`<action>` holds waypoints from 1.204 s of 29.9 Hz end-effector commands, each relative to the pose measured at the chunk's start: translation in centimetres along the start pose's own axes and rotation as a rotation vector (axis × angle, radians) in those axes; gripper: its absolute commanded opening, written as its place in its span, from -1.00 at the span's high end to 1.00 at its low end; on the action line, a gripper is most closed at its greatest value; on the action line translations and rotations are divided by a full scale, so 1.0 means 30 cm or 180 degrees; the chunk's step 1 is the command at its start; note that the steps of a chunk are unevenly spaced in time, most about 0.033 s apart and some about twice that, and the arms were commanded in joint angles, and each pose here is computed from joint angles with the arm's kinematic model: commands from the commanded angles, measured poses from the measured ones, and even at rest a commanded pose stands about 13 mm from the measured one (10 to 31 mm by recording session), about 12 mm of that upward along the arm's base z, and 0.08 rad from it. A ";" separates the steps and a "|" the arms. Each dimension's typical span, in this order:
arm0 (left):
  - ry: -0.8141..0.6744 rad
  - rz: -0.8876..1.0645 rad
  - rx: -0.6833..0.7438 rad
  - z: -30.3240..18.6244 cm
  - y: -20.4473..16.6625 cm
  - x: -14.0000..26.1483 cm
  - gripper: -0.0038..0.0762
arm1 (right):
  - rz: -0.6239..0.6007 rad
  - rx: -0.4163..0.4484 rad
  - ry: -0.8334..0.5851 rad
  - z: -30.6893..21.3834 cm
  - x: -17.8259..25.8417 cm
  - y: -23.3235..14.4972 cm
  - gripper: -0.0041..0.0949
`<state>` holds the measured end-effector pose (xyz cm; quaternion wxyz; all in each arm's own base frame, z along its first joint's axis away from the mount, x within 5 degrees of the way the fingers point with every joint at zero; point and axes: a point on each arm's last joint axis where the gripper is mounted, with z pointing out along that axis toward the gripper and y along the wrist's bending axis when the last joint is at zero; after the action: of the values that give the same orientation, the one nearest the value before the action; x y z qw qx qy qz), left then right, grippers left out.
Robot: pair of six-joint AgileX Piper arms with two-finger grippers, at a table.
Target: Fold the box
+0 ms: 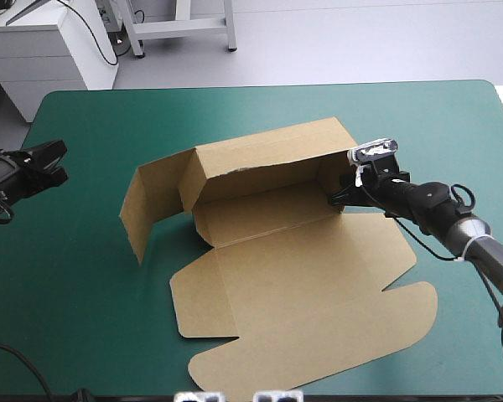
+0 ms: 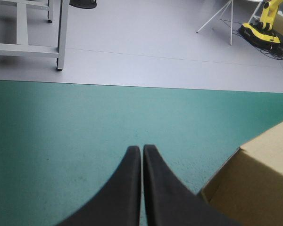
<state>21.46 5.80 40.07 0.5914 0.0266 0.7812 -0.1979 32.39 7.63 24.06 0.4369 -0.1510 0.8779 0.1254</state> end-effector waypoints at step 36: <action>-0.0261 -0.0030 0.0059 -0.013 -0.021 -0.046 0.90 | 0.0491 0.0365 0.1606 -0.188 -0.364 -0.090 0.94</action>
<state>21.57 5.89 40.02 0.5918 0.0242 0.7810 -0.1980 36.32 5.03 33.36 0.1839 -0.0958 0.9760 0.0663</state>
